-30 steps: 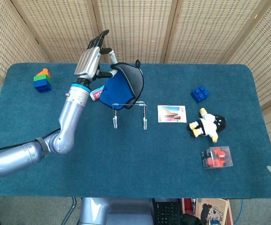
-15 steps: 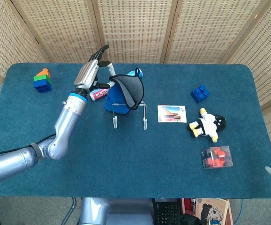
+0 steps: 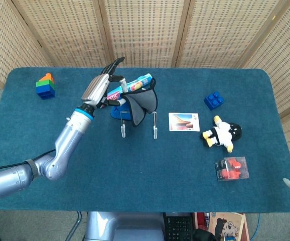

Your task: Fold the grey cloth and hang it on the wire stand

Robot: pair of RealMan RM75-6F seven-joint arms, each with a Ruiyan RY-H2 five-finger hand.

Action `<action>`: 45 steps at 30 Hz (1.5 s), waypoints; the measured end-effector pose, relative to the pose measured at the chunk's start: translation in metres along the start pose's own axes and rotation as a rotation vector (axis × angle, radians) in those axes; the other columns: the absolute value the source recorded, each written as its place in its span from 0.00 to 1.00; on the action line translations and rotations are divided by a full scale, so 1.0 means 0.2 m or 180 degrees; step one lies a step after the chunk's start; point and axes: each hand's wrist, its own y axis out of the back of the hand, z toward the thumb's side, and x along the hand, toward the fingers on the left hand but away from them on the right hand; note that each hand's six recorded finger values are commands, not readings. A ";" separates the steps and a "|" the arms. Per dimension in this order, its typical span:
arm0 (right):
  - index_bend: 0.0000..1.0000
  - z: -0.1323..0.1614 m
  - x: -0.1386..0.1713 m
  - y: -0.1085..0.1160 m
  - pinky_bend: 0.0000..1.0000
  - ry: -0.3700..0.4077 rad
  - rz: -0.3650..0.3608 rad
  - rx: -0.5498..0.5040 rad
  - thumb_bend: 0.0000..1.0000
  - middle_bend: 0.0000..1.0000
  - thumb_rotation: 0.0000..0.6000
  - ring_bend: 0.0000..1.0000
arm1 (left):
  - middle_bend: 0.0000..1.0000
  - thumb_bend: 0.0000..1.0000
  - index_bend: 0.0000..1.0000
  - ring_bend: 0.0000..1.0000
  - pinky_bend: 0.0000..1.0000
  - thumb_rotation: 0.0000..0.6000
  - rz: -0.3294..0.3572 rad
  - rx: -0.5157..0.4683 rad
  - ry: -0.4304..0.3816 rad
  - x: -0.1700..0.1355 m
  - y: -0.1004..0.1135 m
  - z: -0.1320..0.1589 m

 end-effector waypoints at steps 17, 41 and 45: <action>0.00 0.00 0.01 0.01 0.00 0.0015 -0.0029 -0.0010 0.00 0.00 1.00 0.00 | 0.00 0.47 0.86 0.00 0.00 1.00 -0.0405 0.0355 -0.0017 -0.21 -0.11 -0.18; 0.00 0.00 0.03 0.02 0.00 0.0028 -0.0030 -0.0013 0.00 0.00 1.00 0.00 | 0.00 0.18 0.00 0.00 0.00 1.00 -0.0663 0.1381 -0.0172 -0.30 -0.20 -0.32; 0.00 0.01 0.03 0.02 0.00 0.0038 -0.0039 -0.0017 0.00 0.00 1.00 0.00 | 0.00 0.14 0.00 0.00 0.00 1.00 -0.0807 0.1498 -0.0197 -0.33 -0.19 -0.33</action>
